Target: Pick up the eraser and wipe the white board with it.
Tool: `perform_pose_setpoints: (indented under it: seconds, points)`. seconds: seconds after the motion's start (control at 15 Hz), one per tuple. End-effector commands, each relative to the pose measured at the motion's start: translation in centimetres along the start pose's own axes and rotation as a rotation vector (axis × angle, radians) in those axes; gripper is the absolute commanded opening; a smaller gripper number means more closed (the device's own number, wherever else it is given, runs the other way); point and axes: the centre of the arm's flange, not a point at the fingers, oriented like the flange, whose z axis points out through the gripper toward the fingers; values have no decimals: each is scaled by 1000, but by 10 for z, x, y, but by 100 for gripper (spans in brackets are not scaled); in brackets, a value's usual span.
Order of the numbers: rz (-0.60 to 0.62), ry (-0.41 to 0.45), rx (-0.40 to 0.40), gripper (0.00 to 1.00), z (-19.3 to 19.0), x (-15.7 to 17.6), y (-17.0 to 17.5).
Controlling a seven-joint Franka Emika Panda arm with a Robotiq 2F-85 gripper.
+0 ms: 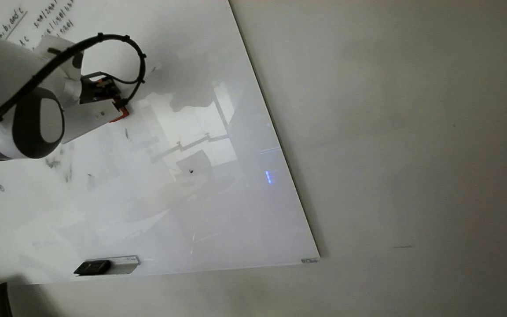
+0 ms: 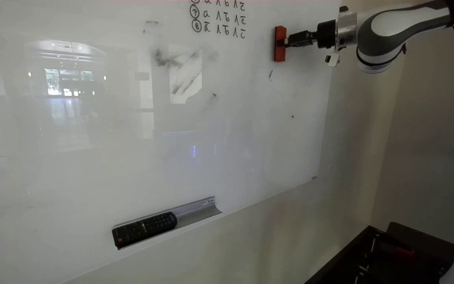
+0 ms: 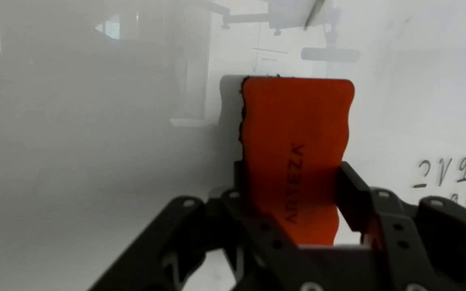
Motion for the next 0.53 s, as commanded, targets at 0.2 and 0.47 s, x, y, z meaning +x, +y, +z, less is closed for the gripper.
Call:
perform_pose_setpoints:
  seconds: [0.2, 0.47]
  points:
    - [-101, -199, 18, 29, 41, -6, -106]
    - [-140, -220, 64, 29, 54, -20, -125]
